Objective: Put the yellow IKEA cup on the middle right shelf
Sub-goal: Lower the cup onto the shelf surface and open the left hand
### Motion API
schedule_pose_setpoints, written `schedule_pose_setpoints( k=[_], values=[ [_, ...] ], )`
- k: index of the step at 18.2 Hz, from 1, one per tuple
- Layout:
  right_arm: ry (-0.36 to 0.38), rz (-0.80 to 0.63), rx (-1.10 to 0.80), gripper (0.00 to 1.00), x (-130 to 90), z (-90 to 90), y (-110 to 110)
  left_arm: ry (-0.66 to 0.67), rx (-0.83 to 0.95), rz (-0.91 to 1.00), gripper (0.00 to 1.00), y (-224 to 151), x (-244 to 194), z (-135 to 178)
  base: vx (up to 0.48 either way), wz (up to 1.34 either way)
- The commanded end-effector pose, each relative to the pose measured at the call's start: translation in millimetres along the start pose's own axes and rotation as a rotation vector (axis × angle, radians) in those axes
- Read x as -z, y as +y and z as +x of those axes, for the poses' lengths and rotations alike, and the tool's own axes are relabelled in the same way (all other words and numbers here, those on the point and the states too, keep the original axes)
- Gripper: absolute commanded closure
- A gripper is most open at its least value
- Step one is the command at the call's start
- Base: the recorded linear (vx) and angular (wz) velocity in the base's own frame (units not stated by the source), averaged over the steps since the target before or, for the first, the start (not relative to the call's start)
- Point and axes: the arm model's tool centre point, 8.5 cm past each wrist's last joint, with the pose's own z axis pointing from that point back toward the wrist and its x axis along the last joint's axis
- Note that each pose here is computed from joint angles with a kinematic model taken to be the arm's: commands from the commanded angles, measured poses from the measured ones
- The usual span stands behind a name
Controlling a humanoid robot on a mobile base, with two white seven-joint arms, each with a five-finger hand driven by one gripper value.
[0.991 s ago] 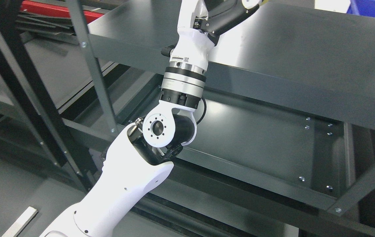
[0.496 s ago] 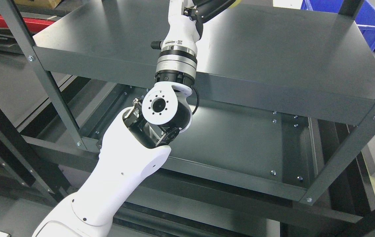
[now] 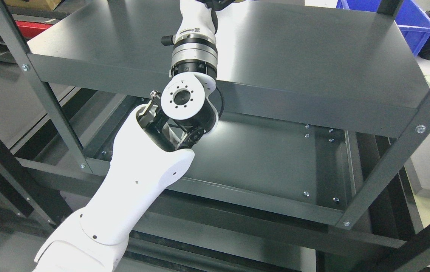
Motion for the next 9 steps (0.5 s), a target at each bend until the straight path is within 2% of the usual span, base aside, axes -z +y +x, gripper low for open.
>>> schedule_pose_setpoints(
  k=[1,6,9],
  values=[
    [0.010,-0.228,0.005,0.01,-3,-6.9,-28,0.043,0.041,0.105,1.00,19,32,1,-0.003,-0.14],
    [0.010,-0.228,0.005,0.01,-3,-6.9,-28,0.204,0.010,0.231,1.00,63,58,-22,0.005,-0.09],
    [0.010,-0.228,0.005,0.01,-3,-6.9,-28,0.285,0.055,0.249,1.00,70,60,-38,0.003,-0.02]
  ],
)
